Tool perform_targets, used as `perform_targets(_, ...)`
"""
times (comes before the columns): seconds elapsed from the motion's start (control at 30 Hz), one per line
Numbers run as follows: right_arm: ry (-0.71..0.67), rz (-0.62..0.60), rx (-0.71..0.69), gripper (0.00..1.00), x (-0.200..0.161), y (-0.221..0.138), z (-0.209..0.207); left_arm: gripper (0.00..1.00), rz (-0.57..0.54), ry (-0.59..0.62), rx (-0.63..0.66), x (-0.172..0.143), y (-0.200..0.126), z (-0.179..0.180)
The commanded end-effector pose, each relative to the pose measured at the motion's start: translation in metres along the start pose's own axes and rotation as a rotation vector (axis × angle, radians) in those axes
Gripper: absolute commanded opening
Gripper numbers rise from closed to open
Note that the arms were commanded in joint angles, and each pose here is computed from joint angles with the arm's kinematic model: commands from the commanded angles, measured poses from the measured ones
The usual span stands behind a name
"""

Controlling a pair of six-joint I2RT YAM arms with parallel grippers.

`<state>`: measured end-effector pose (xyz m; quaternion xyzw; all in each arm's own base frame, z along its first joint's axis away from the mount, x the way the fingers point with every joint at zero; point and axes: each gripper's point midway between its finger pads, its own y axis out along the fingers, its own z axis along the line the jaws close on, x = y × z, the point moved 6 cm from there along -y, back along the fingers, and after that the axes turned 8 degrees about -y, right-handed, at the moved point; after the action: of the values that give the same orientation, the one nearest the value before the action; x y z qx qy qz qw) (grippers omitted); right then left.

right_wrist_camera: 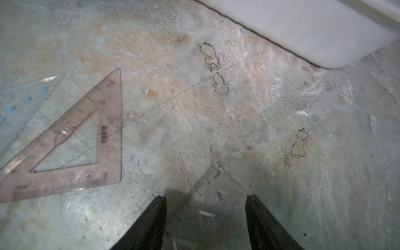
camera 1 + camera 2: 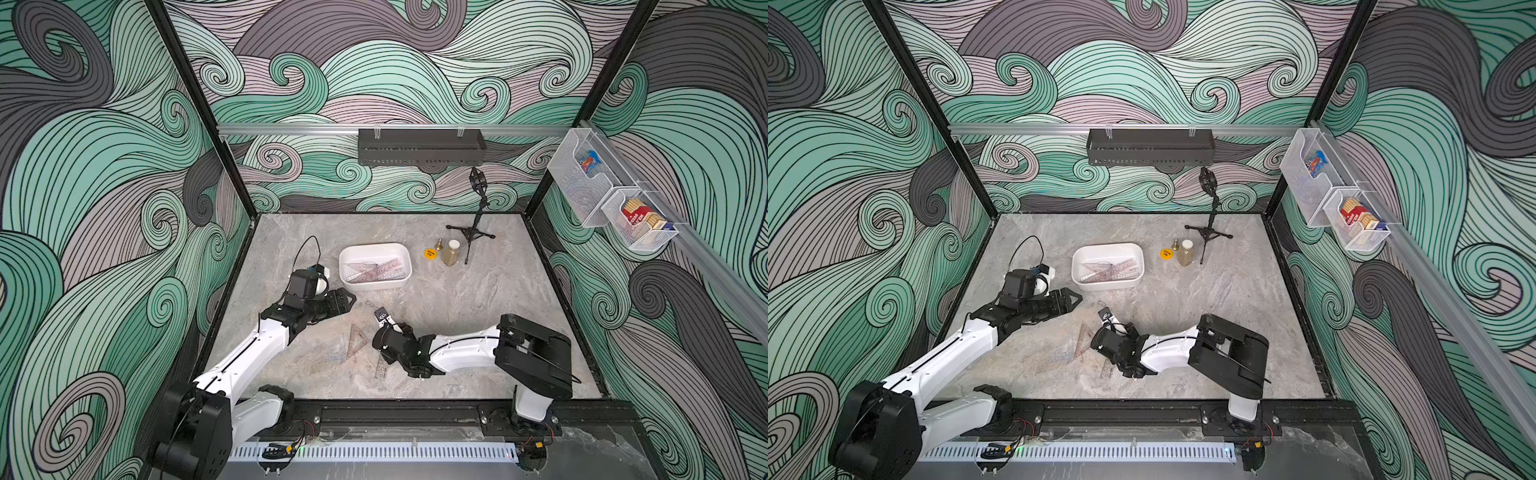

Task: Put the scattered rulers into the storage box
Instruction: Pick up the ruler from the center of the board.

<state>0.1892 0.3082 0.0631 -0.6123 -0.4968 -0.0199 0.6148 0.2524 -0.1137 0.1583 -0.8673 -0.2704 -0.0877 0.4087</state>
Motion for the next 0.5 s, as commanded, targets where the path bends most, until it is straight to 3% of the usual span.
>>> perform_targets(0.0, -0.051, -0.065, 0.128, 0.64, 0.019, -0.026, 0.004, 0.77, 0.012, -0.008, -0.033, -0.001, 0.001, -0.001)
perform_targets(0.17, -0.132, -0.177, 0.274, 0.68, 0.018, -0.053, 0.030, 0.77, 0.021, -0.006, -0.028, -0.002, 0.003, 0.000)
perform_targets(0.47, -0.276, -0.007, 0.163, 0.84, -0.021, -0.033, 0.061, 0.77, 0.031, -0.005, -0.030, -0.006, 0.002, 0.001)
